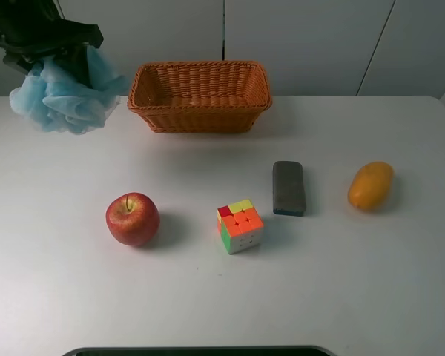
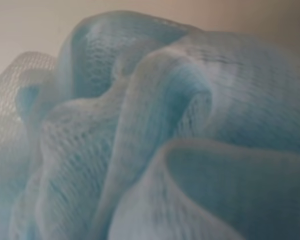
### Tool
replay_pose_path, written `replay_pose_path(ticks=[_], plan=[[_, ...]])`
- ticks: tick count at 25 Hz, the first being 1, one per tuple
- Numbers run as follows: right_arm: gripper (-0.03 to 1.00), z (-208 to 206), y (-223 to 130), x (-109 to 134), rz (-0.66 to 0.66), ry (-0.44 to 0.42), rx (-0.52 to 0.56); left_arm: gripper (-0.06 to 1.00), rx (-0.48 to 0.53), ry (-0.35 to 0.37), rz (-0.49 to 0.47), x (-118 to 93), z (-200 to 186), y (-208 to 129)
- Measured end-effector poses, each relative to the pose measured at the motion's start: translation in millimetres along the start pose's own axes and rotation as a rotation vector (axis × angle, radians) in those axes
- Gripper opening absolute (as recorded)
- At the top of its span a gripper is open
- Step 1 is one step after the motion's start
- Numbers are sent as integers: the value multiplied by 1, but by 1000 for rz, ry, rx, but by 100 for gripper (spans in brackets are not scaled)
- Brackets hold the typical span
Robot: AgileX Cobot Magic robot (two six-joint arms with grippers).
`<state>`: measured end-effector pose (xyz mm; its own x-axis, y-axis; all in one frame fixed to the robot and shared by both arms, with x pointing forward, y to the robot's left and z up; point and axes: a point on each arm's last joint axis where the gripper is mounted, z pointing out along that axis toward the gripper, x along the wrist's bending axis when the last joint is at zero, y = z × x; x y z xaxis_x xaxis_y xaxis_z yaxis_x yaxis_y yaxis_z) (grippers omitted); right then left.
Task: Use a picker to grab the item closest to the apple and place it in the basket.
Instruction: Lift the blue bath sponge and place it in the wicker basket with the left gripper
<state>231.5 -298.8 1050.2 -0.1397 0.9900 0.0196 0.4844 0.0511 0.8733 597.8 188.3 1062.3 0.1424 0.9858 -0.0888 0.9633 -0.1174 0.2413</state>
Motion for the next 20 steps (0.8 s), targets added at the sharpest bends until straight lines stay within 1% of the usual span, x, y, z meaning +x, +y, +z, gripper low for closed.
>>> replay_pose_path(ticks=[1, 5, 12, 15, 20], plan=[[70, 0, 0, 0, 0, 0, 0, 47, -19, -6, 7, -5, -4, 8], [70, 0, 0, 0, 0, 0, 0, 46, -60, -22, 39, -24, 3, 43], [70, 0, 0, 0, 0, 0, 0, 44, -188, -70, 103, -66, 35, 103], [70, 0, 0, 0, 0, 0, 0, 43, -238, -90, 125, -82, 59, 120], [70, 0, 0, 0, 0, 0, 0, 43, -304, -122, 130, -98, 107, 134]])
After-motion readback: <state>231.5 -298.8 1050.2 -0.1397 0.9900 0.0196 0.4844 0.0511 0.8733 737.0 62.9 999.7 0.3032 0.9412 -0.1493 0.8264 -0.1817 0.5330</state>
